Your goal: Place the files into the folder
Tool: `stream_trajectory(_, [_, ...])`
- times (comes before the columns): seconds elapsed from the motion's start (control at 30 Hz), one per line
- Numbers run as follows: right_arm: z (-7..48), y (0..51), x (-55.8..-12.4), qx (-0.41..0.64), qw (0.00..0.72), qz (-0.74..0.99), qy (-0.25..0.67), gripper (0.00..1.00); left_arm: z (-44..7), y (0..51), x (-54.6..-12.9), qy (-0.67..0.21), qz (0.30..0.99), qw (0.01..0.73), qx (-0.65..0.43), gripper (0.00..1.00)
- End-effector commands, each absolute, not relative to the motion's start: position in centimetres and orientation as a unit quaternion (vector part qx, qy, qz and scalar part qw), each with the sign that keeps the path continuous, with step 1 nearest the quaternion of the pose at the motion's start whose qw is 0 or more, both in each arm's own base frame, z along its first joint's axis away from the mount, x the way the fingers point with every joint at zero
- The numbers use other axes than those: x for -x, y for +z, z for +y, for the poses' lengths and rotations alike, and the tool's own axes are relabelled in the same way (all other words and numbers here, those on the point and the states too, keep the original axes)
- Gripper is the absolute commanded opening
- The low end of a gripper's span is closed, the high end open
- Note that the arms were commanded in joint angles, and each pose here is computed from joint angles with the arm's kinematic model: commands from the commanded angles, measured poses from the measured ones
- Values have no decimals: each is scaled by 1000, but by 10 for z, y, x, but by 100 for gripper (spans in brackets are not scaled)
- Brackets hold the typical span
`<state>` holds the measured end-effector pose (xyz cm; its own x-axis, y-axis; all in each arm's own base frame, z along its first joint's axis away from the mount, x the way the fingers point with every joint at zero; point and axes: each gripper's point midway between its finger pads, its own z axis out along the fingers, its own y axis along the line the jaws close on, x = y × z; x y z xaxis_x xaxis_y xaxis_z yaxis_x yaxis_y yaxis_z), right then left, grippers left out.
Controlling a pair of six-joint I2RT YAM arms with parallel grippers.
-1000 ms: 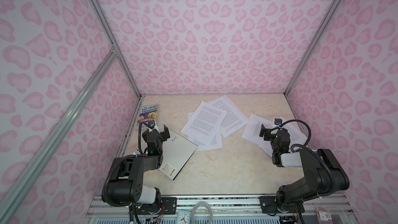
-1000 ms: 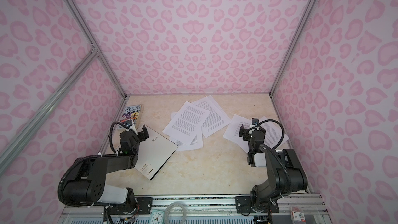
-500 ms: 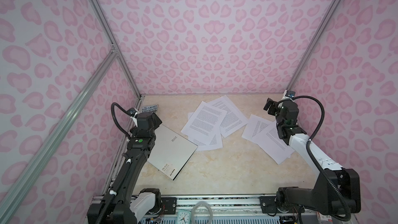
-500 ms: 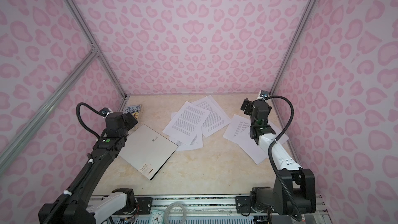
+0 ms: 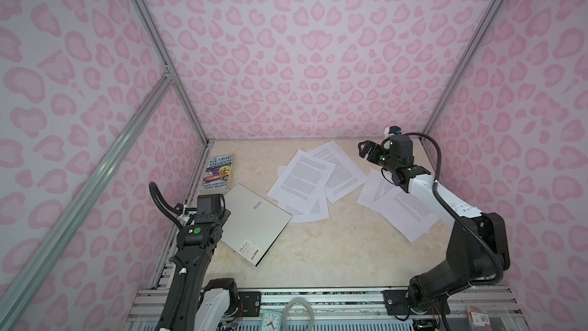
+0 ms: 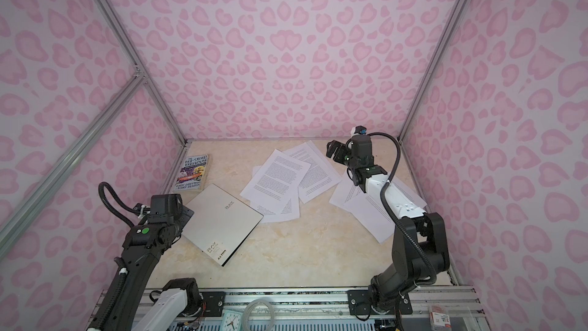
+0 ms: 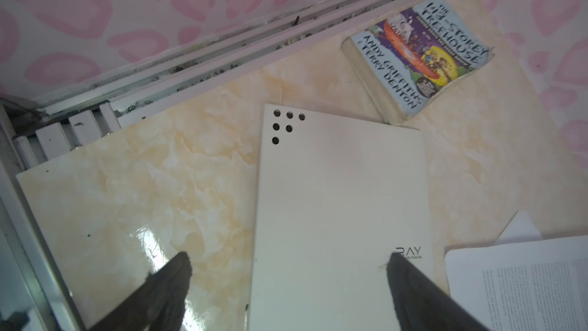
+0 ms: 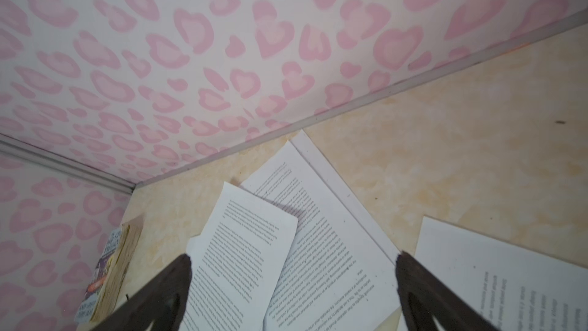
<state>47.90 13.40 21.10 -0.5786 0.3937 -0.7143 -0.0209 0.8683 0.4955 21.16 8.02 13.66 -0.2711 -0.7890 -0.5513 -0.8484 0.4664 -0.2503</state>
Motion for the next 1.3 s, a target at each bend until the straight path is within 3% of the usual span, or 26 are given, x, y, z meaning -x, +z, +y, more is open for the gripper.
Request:
stream_trajectory(0.0, [192,177,-459,-27,367,900,233,100,75,116,-212,27,802,285,524,97])
stream_trajectory(0.1, [249,157,-444,69,313,918,236,100,78,99,-219,29,813,263,519,97])
stream_trajectory(0.27, [323,126,-411,178,233,920,259,94,89,91,-235,42,814,285,505,97])
stream_trajectory(0.53, [400,91,-351,310,131,899,279,90,98,70,-259,38,814,295,498,97])
stream_trajectory(0.97, [446,50,-307,352,52,883,307,85,98,46,-264,48,838,262,476,97])
stream_trajectory(1.27, [452,18,-291,353,10,891,286,81,80,35,-277,1,867,237,438,97])
